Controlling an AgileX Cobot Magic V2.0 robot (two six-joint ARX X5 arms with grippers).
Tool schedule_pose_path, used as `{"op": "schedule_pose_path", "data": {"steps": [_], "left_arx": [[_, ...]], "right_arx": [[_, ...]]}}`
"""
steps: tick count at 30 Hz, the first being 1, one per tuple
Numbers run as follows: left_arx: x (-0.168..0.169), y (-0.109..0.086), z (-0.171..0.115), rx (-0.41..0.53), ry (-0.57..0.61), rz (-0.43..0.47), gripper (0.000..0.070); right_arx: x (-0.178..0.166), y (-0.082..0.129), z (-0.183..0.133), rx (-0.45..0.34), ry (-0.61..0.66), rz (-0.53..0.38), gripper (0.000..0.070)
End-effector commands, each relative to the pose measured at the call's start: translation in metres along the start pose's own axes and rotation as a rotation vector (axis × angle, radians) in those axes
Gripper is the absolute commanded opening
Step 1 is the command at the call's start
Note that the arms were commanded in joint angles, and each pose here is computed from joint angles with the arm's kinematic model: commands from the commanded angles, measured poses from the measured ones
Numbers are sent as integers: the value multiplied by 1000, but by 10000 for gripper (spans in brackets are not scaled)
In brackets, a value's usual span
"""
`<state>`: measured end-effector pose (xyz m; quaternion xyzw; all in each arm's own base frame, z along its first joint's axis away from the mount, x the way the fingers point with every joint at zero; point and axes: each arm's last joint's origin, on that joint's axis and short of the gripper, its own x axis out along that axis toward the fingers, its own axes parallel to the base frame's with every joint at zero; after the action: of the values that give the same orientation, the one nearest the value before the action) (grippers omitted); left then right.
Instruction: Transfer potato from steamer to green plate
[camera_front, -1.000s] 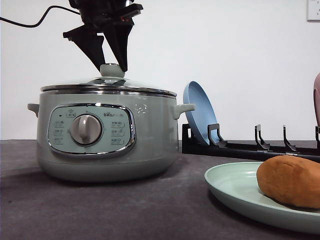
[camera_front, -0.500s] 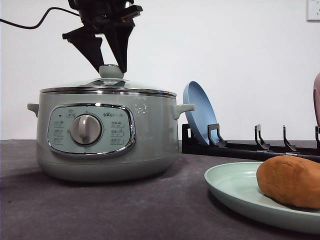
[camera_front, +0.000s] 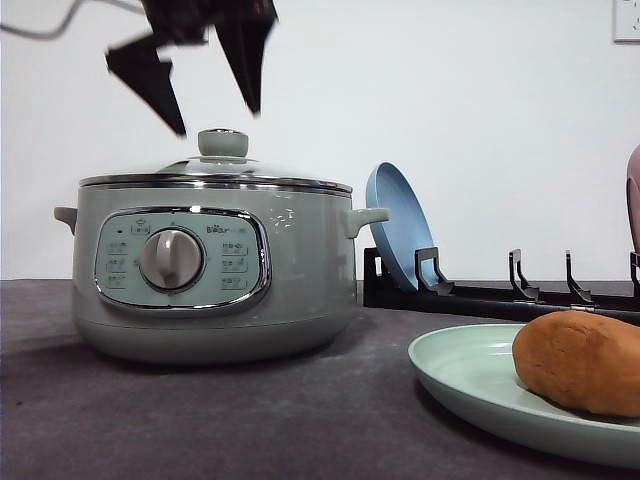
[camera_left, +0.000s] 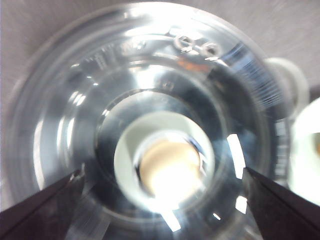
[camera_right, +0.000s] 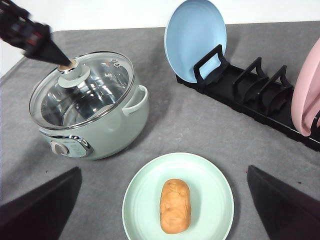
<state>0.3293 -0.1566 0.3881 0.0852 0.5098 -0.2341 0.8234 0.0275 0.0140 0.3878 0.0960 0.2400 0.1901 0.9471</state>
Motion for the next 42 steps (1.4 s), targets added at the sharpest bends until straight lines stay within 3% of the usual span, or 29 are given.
{"op": "schedule_pose_path", "data": {"steps": [1, 13, 20, 32, 37, 42], "left_arx": [[-19, -4, -1, -6, -53, -7, 649], [-117, -15, -42, 27, -254, -6, 647], [-148, -19, -86, 69, -354, -1, 647], [-138, -19, -205, 102, -587, -21, 646], [-122, -18, -246, 18, -687, -77, 646], [-116, -17, -267, -21, -722, -94, 641]], "right_arx": [[-3, 1, 3, -4, -17, 10, 700], [-3, 1, 3, -28, -17, 11, 700], [-3, 1, 3, -32, -17, 11, 700], [-3, 1, 3, -55, -16, 11, 700], [-3, 1, 3, -77, -16, 12, 700], [-3, 1, 3, -100, -15, 14, 700]]}}
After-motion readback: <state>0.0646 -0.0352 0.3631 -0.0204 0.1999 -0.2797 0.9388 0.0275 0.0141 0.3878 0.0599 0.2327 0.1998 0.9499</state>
